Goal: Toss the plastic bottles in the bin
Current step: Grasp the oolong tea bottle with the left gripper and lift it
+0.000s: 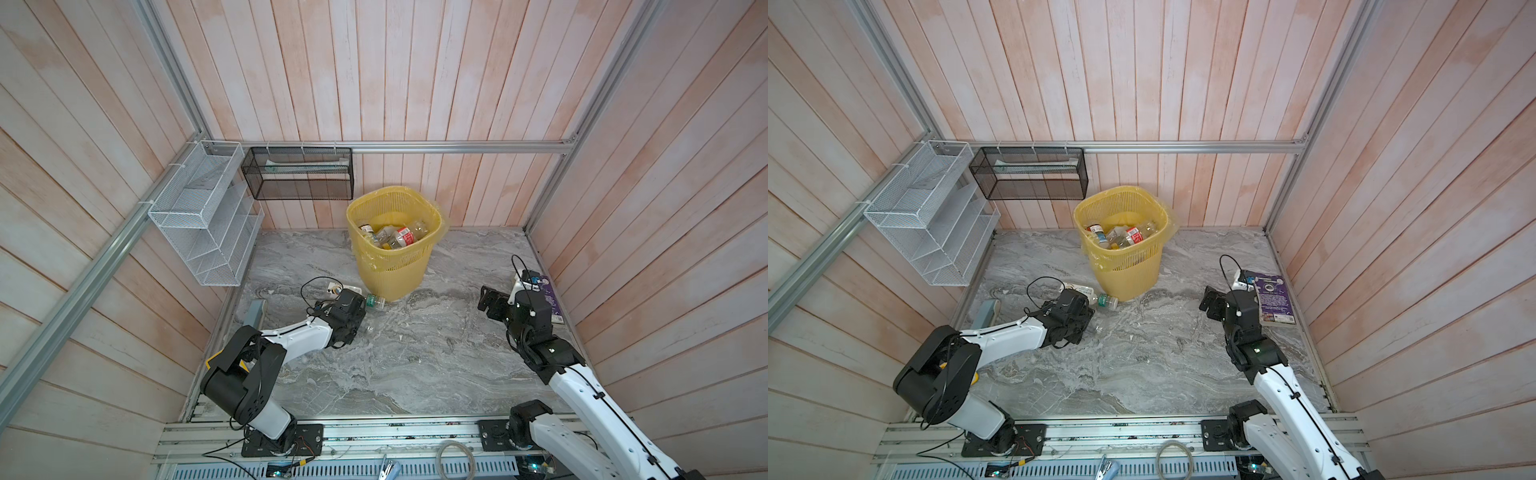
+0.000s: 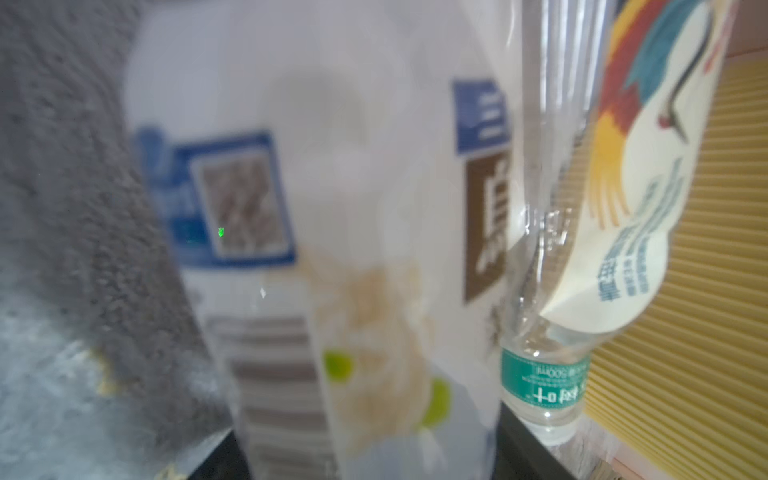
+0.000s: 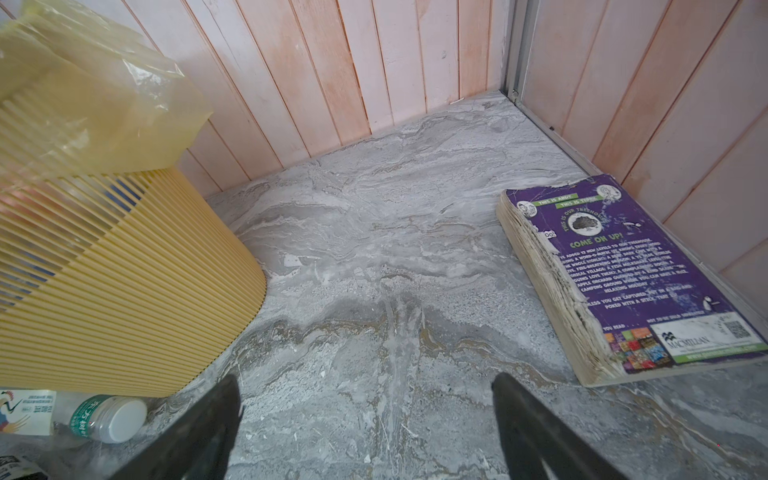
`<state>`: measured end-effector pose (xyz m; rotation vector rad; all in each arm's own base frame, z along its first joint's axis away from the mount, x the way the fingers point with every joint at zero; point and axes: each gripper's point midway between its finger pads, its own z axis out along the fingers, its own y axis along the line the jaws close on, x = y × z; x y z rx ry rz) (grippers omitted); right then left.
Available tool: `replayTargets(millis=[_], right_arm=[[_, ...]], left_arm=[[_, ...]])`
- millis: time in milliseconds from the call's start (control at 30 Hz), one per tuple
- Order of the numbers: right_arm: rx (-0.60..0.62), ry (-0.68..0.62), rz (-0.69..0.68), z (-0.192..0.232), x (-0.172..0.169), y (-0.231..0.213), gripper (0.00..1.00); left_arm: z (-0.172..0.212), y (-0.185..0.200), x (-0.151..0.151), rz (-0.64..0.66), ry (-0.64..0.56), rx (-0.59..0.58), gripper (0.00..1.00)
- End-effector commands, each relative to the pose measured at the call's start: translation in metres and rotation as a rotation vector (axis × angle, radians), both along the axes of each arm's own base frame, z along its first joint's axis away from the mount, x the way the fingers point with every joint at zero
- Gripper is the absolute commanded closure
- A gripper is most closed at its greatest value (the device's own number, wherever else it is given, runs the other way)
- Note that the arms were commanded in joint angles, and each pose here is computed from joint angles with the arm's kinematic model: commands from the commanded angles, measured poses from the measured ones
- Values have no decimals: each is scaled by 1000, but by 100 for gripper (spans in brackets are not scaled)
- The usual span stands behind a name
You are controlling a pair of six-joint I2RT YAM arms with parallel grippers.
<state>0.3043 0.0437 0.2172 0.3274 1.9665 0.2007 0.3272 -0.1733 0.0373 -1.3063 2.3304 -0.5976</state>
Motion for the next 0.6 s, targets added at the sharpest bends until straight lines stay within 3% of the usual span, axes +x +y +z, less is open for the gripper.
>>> replayTargets(millis=[0,200,367,567], right_arm=[[-22,-4,-30,-1,-3,-8,5],[-28,8,-30,-5,-2,-9,5],[-19,3,-22,-3,2,-6,5],[-18,-5,-14,2,5,-4,5]], left_arm=[[-15,11,-9,-7,83,43,27],[-19,20,-18,4,82,33,33],[-18,25,-24,10,54,-21,50],[23,41,-26,35,-79,-14,54]])
